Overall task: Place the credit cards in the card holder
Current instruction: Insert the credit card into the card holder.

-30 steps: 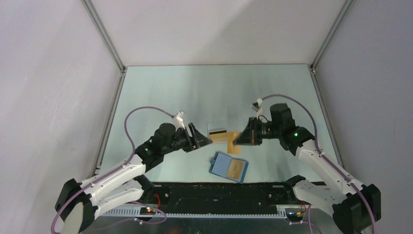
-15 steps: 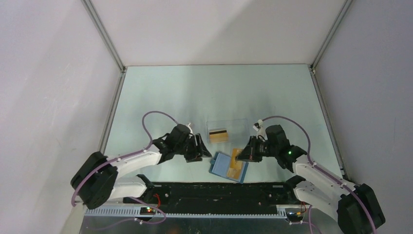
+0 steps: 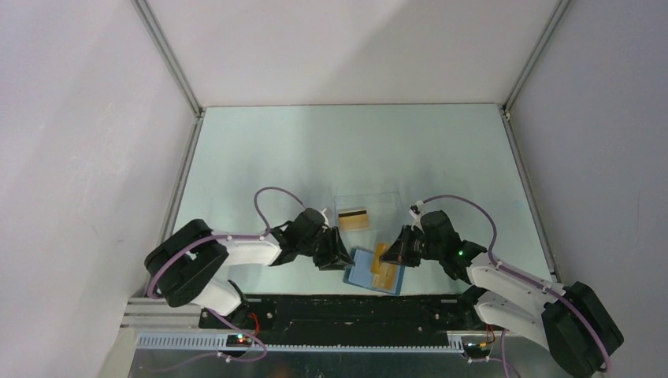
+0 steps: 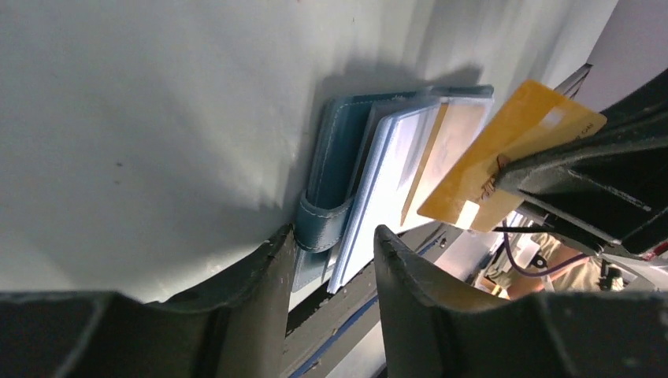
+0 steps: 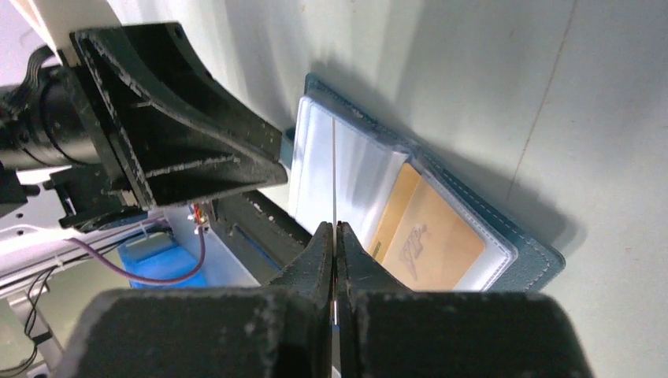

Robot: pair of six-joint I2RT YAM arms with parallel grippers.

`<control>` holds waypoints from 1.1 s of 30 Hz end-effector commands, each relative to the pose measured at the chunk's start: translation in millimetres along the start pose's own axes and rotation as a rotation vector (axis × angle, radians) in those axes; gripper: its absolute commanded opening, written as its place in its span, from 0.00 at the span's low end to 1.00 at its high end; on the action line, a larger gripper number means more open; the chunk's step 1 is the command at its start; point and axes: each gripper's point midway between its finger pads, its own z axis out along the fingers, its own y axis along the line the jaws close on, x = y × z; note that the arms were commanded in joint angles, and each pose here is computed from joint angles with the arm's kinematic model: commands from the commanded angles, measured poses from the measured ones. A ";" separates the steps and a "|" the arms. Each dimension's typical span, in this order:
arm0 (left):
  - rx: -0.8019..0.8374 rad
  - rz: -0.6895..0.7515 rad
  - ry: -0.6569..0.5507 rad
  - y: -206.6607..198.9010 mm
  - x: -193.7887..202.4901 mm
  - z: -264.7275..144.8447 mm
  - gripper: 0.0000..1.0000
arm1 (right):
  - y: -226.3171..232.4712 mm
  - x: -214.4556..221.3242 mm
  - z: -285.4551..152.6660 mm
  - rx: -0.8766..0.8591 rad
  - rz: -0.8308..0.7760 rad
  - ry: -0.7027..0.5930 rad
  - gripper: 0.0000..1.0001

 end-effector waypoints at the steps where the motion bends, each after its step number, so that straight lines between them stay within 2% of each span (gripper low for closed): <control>1: 0.034 -0.023 0.007 -8.0 9.9 4.8 0.46 | -11.4 -6.9 1.7 0.054 -0.003 -0.044 0.00; 7: 0.018 -0.047 0.007 -5.9 21.0 7.7 0.37 | -28.9 -1.9 -3.2 0.119 -0.009 -0.021 0.00; 20: -0.022 -0.047 0.046 0.2 31.3 20.7 0.32 | -36.7 1.7 -16.4 0.131 -0.072 0.020 0.00; 28: -0.040 -0.053 0.043 6.3 31.7 22.2 0.26 | -44.8 -6.7 -25.5 0.151 -0.065 0.003 0.00; 33: -0.048 -0.051 0.050 8.5 32.5 24.7 0.25 | -45.4 -3.4 -22.6 0.133 -0.066 0.018 0.00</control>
